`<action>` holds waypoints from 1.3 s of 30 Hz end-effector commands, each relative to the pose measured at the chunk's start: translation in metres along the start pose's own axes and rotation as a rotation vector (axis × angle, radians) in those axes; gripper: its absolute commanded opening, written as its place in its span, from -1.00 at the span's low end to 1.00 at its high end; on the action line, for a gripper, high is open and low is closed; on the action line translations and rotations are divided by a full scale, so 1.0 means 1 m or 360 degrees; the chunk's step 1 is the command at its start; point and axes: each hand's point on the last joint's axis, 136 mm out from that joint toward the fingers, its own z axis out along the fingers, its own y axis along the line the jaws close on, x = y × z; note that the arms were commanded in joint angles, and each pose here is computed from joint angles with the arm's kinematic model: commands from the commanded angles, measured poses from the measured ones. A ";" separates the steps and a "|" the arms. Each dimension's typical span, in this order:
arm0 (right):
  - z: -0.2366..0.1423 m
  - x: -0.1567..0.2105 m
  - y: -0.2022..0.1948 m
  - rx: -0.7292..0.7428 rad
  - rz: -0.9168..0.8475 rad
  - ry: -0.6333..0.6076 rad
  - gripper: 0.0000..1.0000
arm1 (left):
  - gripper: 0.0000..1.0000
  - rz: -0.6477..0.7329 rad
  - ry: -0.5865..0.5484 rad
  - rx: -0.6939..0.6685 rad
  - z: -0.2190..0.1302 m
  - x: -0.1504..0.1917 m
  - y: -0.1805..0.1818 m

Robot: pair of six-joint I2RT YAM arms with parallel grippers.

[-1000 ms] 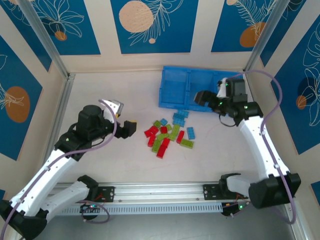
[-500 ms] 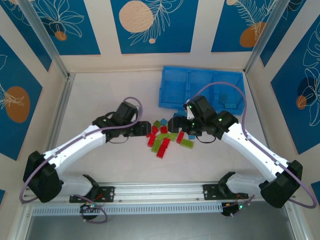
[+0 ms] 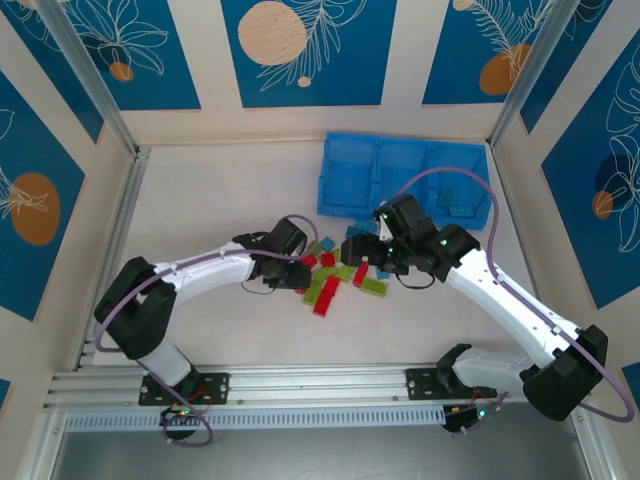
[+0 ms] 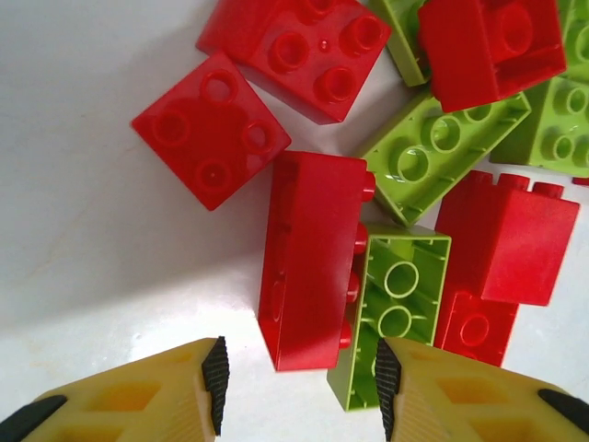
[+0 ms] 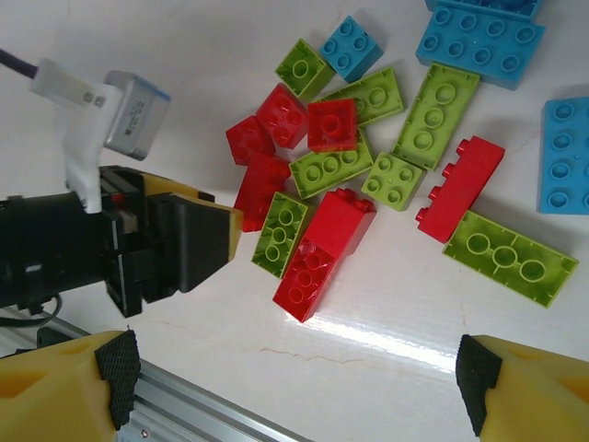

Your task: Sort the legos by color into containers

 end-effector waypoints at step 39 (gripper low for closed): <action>-0.058 0.000 -0.028 0.0007 0.0173 -0.0386 0.82 | -0.73 0.0424 -0.0736 0.0036 -0.053 -0.263 -0.103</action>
